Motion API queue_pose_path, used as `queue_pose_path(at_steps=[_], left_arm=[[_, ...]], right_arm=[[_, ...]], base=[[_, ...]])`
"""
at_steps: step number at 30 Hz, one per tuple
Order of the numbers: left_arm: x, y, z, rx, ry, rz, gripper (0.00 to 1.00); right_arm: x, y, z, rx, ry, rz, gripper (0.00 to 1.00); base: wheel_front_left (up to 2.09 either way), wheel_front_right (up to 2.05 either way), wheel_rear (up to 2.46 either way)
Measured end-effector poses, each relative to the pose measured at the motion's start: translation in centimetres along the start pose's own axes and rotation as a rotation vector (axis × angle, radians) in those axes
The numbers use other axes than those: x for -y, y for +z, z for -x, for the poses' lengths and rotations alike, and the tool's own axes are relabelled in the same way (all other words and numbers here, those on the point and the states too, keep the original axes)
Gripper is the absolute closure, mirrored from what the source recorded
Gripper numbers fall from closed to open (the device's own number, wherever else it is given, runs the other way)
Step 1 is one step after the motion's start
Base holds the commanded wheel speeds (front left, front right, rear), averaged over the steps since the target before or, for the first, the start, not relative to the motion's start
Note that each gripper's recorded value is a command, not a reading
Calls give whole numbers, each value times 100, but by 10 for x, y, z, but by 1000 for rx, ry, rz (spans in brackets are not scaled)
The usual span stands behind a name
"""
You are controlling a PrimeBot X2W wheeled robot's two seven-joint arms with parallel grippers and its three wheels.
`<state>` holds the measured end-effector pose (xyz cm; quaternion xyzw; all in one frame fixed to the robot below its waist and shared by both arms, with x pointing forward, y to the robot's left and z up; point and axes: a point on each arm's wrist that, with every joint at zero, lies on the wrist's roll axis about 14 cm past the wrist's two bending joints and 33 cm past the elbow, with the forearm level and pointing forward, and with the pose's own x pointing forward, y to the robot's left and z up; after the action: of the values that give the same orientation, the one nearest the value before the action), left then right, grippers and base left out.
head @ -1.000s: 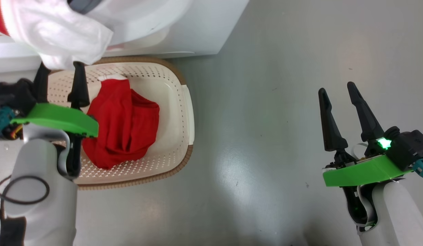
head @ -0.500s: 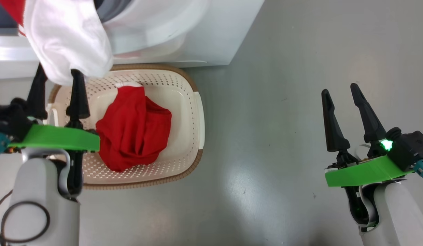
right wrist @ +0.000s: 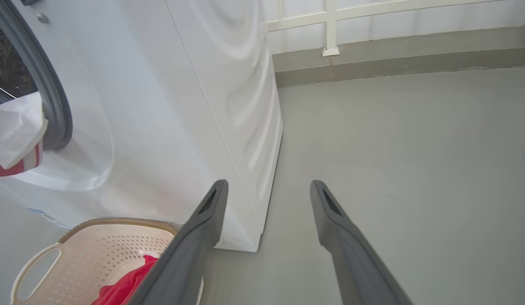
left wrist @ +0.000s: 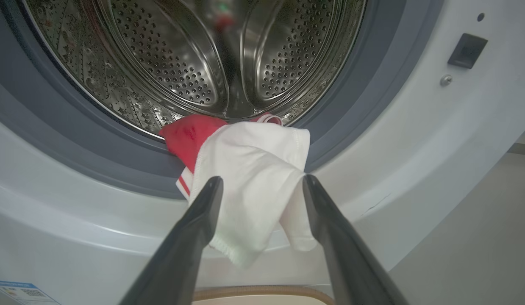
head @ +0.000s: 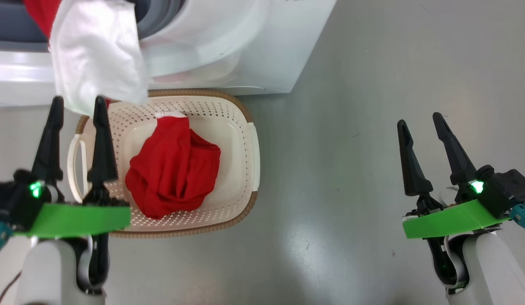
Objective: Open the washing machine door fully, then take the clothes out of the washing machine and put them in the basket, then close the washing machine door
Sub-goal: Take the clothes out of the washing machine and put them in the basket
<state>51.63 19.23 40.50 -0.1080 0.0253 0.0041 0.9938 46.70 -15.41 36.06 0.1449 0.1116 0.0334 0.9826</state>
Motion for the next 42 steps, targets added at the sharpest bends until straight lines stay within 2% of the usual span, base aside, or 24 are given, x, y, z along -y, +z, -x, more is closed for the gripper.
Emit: queue_pose_path(at_steps=[8, 21, 31, 36, 42], left_arm=[[-3, 3, 21, 1, 11, -6, 0], [1, 7, 22, 10, 2, 1, 0], [-3, 29, -39, 59, -47, -44, 0], [-8, 30, -76, 30, -44, -61, 0], [-3, 17, -109, -80, -59, -64, 0]], right_arm=[[-1, 2, 1, 4, 2, 1, 0], [-1, 0, 5, -5, -1, 0, 0], [-2, -5, 5, -17, 3, -2, 0], [1, -7, 6, -25, -3, -1, 0], [6, -11, 6, -34, -17, 1, 0]], base=[[0, 0, 0], [0, 0, 0], [0, 0, 0], [0, 0, 0], [0, 0, 0]])
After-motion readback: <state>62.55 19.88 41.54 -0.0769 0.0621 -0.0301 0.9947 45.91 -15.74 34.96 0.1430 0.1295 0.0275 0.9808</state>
